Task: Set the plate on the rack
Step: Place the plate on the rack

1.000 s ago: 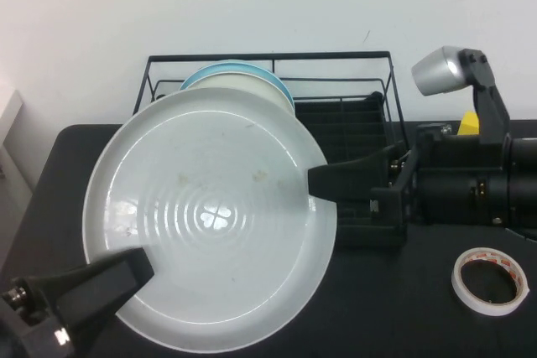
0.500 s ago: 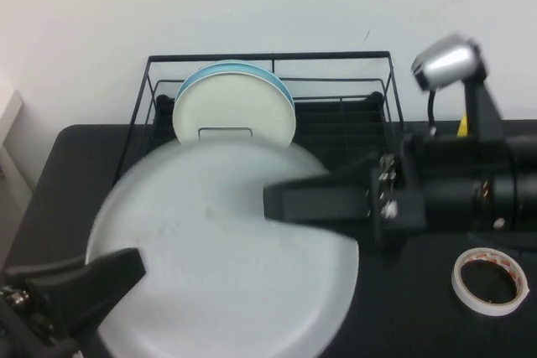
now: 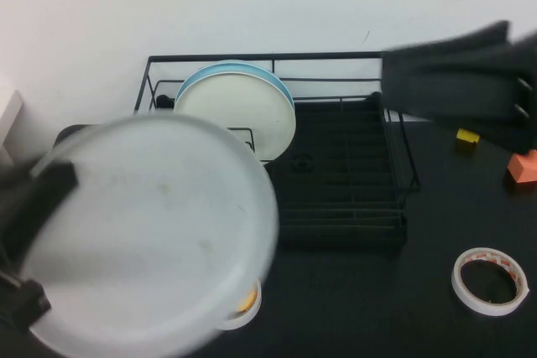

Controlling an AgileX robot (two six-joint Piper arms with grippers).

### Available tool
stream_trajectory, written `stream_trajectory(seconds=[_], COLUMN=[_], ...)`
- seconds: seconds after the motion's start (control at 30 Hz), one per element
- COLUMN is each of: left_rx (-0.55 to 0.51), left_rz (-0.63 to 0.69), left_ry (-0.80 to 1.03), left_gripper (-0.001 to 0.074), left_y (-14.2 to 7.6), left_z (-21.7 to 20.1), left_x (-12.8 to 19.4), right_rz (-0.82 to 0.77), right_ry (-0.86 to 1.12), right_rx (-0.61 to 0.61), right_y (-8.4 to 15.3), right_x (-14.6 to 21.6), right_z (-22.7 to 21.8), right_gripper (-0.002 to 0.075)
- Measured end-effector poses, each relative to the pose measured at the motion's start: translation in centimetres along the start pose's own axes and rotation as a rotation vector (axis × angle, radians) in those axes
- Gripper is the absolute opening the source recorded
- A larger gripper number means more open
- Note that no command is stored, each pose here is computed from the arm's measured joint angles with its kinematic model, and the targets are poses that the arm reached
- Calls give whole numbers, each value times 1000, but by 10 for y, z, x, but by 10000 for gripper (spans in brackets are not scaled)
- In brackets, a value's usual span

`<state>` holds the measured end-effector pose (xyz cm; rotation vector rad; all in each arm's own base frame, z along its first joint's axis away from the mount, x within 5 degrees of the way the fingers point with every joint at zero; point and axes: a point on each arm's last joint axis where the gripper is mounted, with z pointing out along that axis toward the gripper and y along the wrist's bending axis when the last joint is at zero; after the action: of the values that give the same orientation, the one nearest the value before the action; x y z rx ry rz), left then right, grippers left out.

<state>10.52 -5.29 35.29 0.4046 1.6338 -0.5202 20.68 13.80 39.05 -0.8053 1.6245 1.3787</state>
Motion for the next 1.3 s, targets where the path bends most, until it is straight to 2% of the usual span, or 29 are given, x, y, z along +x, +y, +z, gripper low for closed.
stream_trajectory(seconds=[0.07, 0.13, 0.2, 0.3, 0.47, 0.7, 0.9, 1.0, 1.3], left_rx=[-31, -55, -66, -83, -75, 90, 190, 221, 286], left_rz=[102, 233, 301, 450, 747, 937, 1017, 1058, 1057], left_ry=[-26, -56, -97, -130, -62, -52, -62, -66, -39], left_gripper=[71, 71, 71, 71, 70, 70, 70, 70, 70], left_y=[3, 7, 11, 18, 34, 50, 69, 79, 107], left_z=[1, 5, 11, 25, 57, 111, 160, 182, 238], left_x=[-6, -13, -19, -26, -25, -31, -32, -29, -7], right_rz=[-52, -111, -184, -275, -364, -434, -422, -435, -571], right_ry=[57, 131, 216, 394, 653, 675, 809, 806, 712], right_rx=[-29, -44, -27, 56, 249, 373, 409, 444, 523], right_y=[11, 21, 31, 41, 46, 55, 45, 43, 56], right_x=[3, 8, 14, 27, 52, 101, 164, 185, 188], right_z=[-7, -12, -19, -32, -59, -79, -95, -99, -107], right_gripper=[384, 256, 130, 37, 8, 5, 4, 4, 3])
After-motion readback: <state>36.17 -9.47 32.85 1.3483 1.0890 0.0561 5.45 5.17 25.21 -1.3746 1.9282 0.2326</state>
